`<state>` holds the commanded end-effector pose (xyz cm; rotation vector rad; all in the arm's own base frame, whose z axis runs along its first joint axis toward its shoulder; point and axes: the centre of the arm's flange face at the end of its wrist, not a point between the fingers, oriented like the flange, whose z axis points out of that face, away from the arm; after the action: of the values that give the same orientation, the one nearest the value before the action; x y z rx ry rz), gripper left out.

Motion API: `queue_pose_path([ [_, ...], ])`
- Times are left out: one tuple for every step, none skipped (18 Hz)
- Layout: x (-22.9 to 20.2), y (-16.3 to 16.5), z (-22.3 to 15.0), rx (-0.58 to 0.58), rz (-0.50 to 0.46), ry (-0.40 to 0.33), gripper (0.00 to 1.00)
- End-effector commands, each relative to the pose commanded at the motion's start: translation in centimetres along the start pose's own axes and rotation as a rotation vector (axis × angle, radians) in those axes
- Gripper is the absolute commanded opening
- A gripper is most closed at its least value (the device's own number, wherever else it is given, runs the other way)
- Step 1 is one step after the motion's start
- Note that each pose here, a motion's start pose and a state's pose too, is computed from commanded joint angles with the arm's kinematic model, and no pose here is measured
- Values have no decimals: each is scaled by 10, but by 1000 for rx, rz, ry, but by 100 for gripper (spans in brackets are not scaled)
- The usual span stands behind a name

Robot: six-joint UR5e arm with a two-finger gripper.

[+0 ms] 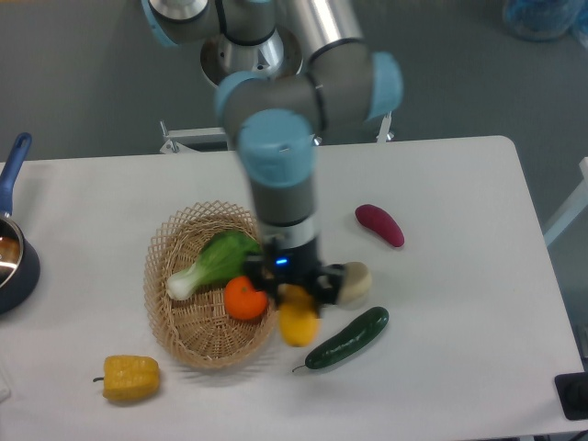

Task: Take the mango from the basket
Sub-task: 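Lift the yellow fruit out of the basket, then carry the held yellow fruit up beside the cucumber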

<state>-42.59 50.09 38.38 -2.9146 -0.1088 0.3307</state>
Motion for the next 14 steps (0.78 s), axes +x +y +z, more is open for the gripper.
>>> queue_pose_path([
  [-9,8,1,-5,4,-1,36],
  [-13,11,2,-8,7,0,36],
  [-16,13,2,-10,2,-3,36],
  [-17,15,3,-13,-9,-2,36],
  [-18,23,8,-20,-12,10,36],
  [-24,34,0,-20,-31,0,36],
  [-29,43,-4,-17,-45,-1,36],
  [-33,45,-4,-12,-53,1,36],
  [-37,49,-5,-8,-62,2,36],
  [-39,50,-6,-7,-66,0,36],
  [-42,53,-7,-7,-72,-2,35],
  [-46,57,-7,-8,-80,-3,34],
  [-48,58,-7,-9,-83,-4,34],
  [-48,59,-7,-9,-83,-4,34],
])
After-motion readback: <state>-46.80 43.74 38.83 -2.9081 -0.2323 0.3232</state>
